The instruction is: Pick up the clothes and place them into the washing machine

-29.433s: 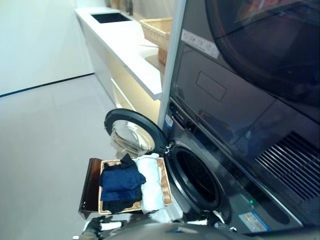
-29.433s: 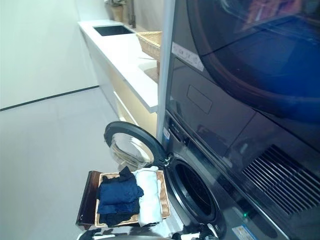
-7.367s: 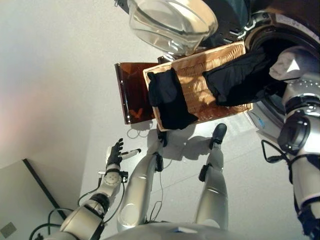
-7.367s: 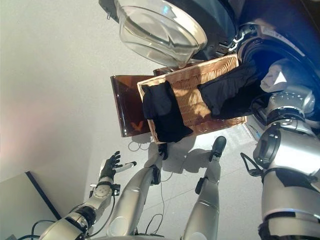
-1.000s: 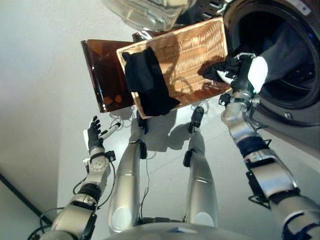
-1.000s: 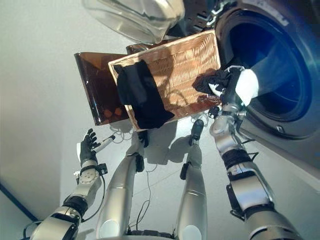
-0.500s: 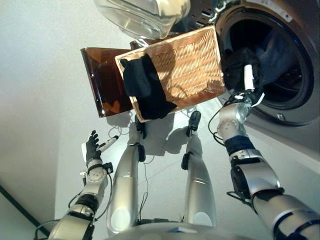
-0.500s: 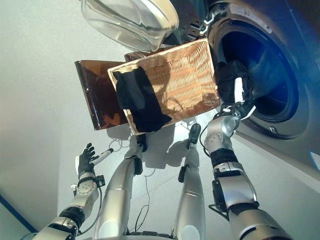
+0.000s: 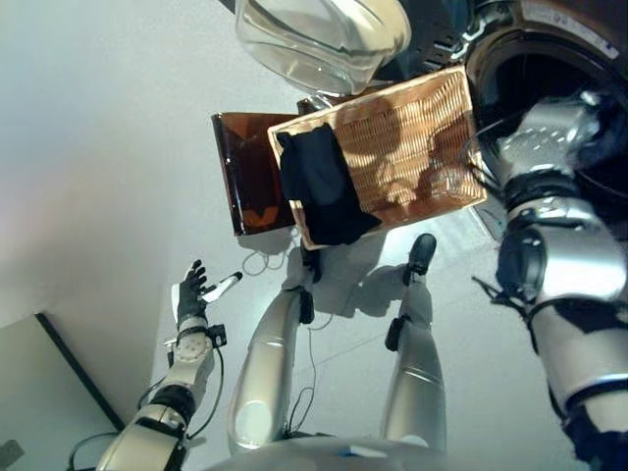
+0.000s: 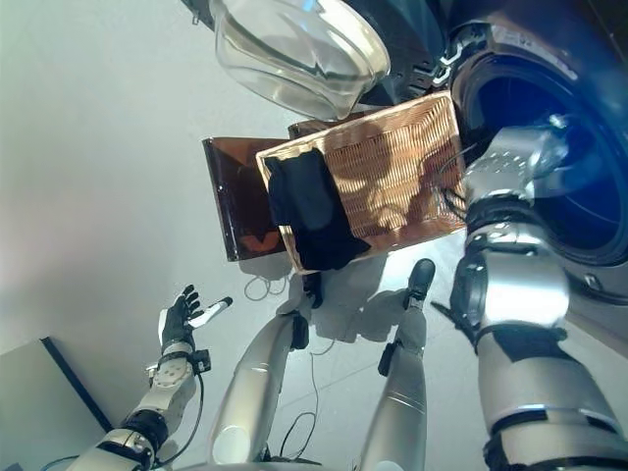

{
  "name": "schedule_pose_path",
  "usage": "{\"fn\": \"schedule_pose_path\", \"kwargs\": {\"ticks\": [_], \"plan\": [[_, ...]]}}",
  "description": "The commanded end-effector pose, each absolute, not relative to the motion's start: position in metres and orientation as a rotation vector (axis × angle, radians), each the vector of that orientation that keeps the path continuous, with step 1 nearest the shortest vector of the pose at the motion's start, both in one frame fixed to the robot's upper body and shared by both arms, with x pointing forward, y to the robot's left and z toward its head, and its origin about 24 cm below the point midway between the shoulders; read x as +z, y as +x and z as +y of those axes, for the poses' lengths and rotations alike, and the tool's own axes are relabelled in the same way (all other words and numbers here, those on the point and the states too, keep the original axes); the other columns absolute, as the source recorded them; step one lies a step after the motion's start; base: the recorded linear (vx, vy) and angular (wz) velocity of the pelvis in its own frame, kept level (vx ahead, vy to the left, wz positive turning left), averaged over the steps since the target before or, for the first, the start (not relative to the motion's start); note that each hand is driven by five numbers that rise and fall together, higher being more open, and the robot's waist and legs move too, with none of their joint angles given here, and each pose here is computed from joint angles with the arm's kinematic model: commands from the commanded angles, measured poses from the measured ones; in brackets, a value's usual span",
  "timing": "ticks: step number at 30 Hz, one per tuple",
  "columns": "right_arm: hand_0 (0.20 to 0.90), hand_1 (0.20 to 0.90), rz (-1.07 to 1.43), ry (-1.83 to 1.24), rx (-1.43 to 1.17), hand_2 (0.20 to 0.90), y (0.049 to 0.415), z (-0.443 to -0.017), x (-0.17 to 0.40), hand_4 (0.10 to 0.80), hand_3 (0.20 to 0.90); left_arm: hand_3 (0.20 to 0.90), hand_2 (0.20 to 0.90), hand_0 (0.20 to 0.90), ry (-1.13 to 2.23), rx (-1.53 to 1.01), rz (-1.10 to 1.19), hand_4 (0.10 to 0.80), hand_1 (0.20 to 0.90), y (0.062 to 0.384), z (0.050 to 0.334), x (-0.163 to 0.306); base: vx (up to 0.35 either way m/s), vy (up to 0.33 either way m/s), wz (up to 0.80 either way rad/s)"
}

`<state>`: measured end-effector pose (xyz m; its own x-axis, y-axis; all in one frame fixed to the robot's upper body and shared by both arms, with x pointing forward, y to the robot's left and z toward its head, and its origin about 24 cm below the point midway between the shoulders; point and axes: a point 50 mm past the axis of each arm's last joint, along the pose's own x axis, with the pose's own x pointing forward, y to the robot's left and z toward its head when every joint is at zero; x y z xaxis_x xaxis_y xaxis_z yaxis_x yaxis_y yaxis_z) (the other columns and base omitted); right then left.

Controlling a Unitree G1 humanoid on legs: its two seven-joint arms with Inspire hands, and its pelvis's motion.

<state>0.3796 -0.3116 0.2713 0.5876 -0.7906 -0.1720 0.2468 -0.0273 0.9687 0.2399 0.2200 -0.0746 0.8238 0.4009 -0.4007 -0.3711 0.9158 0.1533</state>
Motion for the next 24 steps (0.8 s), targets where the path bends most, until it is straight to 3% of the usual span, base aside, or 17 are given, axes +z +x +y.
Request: {"fn": "schedule_pose_path", "kwargs": {"ticks": [1,7,15,24], "plan": [[0.2,0.2,-0.851,1.258,-0.866,0.2,0.341,-0.346,0.347,0.3,0.2,0.9,0.9,0.9,0.157,0.443,0.558,0.8,0.9,0.206,0.238,-0.096,0.043,-0.01,0.03],[0.2,0.2,-0.922,1.261,-0.939,0.2,0.316,-0.372,0.37,0.3,0.2,0.9,0.9,0.9,0.161,0.454,0.57,0.8,0.9,0.205,0.242,-0.097,0.014,-0.014,0.05],[0.2,0.2,-0.97,1.385,-1.1,0.2,0.291,-0.4,0.36,0.3,0.2,0.9,0.9,0.9,0.155,0.462,0.561,0.8,0.9,0.209,0.239,-0.096,-0.008,-0.01,0.03],[0.2,0.2,-0.934,1.427,-1.203,0.2,0.287,-0.408,0.345,0.3,0.2,0.9,0.9,0.9,0.136,0.438,0.518,0.8,0.9,0.217,0.23,-0.09,-0.035,-0.01,0.01]]}}
